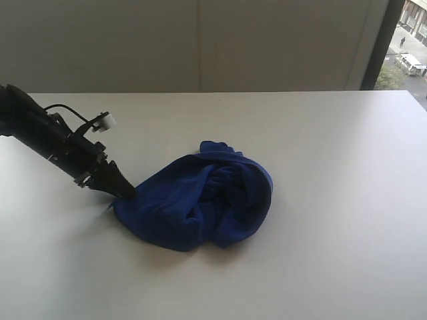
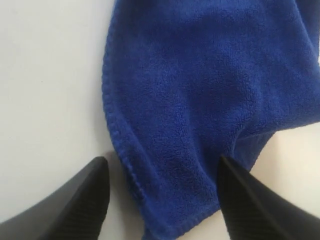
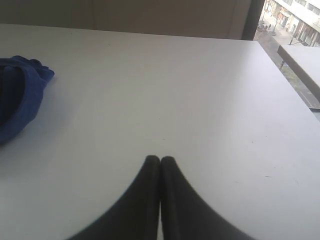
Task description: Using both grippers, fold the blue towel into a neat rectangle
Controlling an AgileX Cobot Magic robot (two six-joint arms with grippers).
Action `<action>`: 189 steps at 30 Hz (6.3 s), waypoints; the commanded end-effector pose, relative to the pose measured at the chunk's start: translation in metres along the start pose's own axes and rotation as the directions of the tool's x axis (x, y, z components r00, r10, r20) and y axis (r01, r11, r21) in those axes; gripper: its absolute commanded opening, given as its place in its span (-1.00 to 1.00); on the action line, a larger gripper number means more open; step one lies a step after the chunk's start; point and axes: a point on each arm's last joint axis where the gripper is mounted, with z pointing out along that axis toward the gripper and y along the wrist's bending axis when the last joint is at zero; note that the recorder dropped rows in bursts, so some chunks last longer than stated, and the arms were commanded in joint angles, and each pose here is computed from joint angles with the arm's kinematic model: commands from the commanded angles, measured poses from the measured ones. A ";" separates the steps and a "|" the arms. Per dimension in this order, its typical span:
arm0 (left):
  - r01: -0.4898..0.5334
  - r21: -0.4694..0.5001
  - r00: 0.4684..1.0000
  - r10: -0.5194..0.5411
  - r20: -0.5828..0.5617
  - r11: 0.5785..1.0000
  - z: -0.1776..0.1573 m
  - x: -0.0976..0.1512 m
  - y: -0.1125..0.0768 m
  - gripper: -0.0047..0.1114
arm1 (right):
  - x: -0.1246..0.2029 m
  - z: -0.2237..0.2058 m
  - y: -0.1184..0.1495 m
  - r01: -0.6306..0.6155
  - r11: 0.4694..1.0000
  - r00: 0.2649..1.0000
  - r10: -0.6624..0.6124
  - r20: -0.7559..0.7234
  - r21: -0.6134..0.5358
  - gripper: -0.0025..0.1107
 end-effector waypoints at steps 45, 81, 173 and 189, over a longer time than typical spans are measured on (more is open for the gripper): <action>-0.456 -0.583 0.874 0.462 -0.151 0.672 -0.167 -0.079 -0.183 -0.92 | 0.001 0.000 0.000 0.004 1.000 1.000 -0.004 0.011 0.007 -0.96; -0.486 -0.644 0.851 0.486 -0.197 0.591 -0.190 -0.073 -0.209 -0.92 | -0.070 -0.004 -0.004 -0.430 0.892 0.834 0.451 0.317 -0.138 -0.96; -0.411 -0.765 0.903 0.334 -0.270 0.495 -0.223 -0.049 -0.236 -0.92 | -0.152 0.226 0.154 -0.024 0.664 0.773 -0.461 -0.435 -0.747 -0.95; -0.441 -0.748 0.897 0.215 -0.386 0.497 -0.217 -0.033 -0.219 -0.92 | -0.153 0.242 0.155 0.285 0.575 0.667 -0.693 -0.272 -0.767 0.14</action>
